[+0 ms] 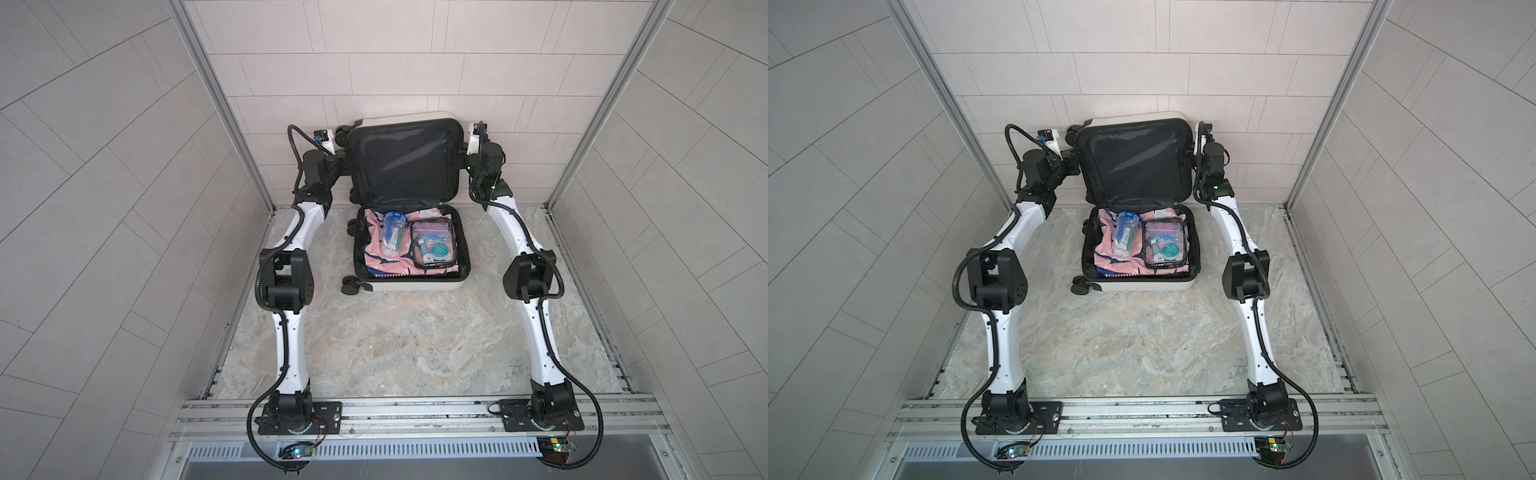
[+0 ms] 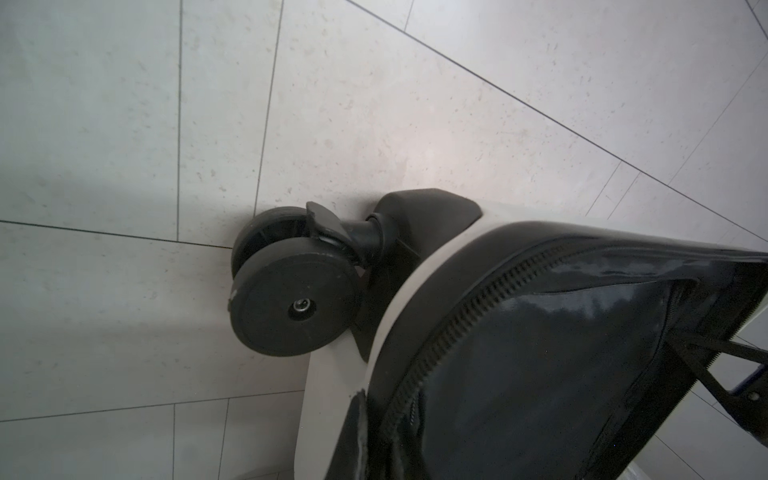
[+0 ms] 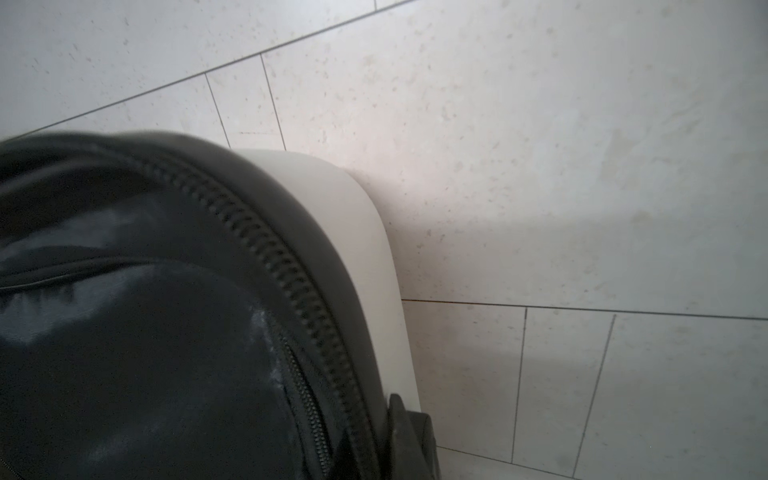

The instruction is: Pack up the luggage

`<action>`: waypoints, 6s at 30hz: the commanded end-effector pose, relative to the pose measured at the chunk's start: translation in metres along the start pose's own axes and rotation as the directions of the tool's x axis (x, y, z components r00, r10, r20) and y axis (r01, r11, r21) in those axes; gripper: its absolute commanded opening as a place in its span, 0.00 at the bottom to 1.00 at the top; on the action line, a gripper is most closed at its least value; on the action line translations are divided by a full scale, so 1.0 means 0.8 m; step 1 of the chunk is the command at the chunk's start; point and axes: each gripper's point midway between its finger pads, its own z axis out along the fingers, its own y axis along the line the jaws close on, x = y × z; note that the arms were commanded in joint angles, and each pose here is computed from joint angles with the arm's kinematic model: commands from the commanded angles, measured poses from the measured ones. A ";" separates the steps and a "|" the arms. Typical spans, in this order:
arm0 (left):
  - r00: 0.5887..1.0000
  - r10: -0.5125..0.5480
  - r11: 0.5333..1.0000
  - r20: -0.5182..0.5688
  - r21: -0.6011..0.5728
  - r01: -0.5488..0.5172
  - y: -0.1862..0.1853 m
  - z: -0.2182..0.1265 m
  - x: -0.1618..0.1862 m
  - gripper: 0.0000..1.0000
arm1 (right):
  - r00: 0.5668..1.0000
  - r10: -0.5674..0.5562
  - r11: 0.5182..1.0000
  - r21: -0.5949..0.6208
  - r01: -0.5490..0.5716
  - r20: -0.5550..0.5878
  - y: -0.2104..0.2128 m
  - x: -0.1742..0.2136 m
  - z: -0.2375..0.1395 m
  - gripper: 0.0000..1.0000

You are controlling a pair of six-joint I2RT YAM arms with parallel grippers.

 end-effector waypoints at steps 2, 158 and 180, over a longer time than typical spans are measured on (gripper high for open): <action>0.995 0.005 0.995 0.099 0.099 -0.015 -0.063 -0.037 -0.069 0.00 | 0.996 0.084 0.992 -0.097 -0.085 -0.013 0.049 -0.045 -0.034 0.00; 0.804 -0.454 0.860 -0.383 -0.424 0.284 -0.032 -0.395 0.135 0.55 | 0.749 0.452 0.883 0.361 -0.299 -0.484 0.046 0.302 -0.529 0.73; 0.525 -0.759 0.650 -0.385 -0.496 0.577 0.171 -0.194 0.226 0.46 | 0.662 0.489 0.872 0.326 -0.364 -0.568 0.081 0.344 -0.445 0.68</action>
